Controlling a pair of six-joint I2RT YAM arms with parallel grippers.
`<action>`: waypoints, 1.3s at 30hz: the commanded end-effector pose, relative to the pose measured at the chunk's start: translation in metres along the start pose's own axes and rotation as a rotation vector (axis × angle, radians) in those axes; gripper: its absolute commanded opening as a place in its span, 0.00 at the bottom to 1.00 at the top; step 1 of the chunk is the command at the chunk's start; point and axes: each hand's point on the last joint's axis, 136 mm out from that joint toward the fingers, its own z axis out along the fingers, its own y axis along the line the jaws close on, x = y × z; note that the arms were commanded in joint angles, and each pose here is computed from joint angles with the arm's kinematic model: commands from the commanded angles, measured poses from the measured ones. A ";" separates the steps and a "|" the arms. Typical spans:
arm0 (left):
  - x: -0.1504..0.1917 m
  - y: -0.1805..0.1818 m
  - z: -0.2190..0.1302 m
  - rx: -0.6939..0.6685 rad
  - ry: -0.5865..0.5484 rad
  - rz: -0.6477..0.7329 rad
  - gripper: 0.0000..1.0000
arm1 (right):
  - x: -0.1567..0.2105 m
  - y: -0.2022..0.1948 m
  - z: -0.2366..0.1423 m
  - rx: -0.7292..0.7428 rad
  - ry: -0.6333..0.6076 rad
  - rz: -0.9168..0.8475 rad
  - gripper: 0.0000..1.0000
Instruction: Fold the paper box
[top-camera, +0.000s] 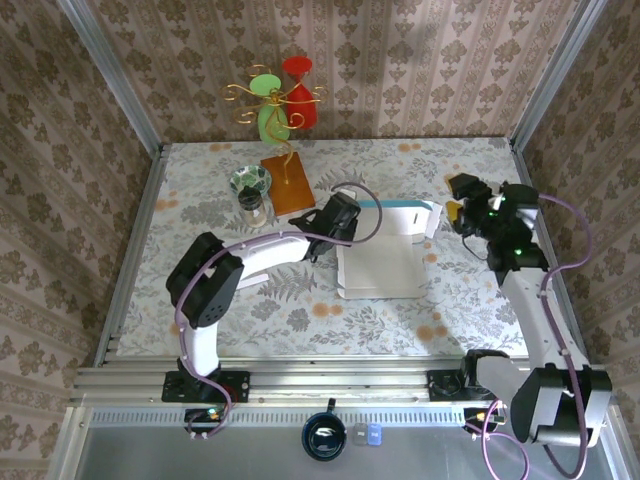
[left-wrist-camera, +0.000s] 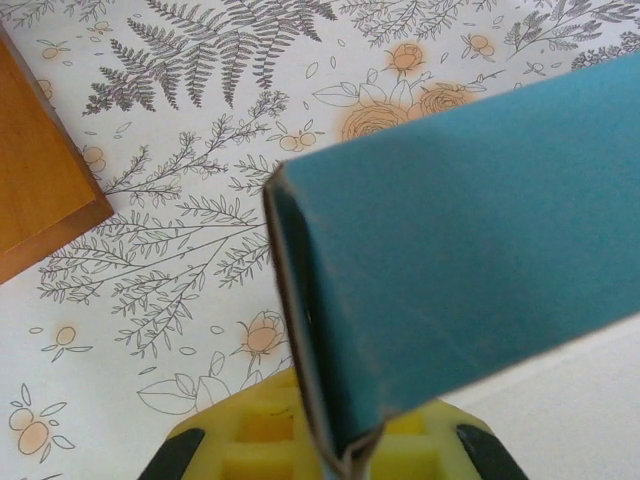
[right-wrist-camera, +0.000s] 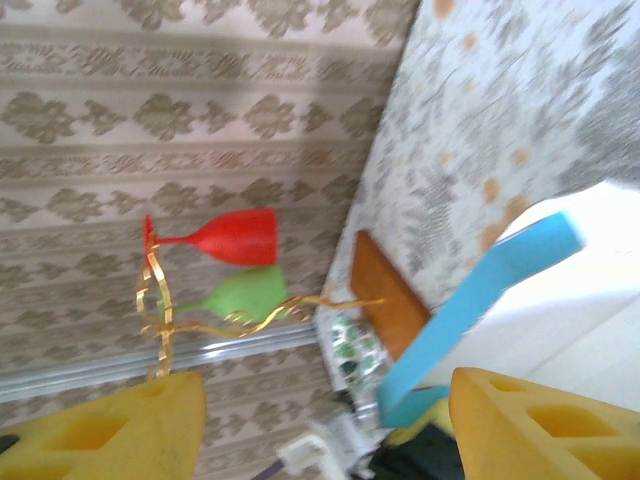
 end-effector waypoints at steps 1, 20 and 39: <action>-0.015 -0.005 -0.018 0.095 0.009 0.004 0.00 | 0.012 -0.014 -0.019 0.127 0.063 -0.124 0.66; -0.050 -0.010 -0.047 0.548 0.144 -0.262 0.00 | -0.007 -0.018 0.000 0.258 0.144 -0.324 0.57; -0.076 0.011 -0.043 0.687 0.139 -0.510 0.00 | 0.016 -0.010 0.013 0.011 0.206 -0.114 0.54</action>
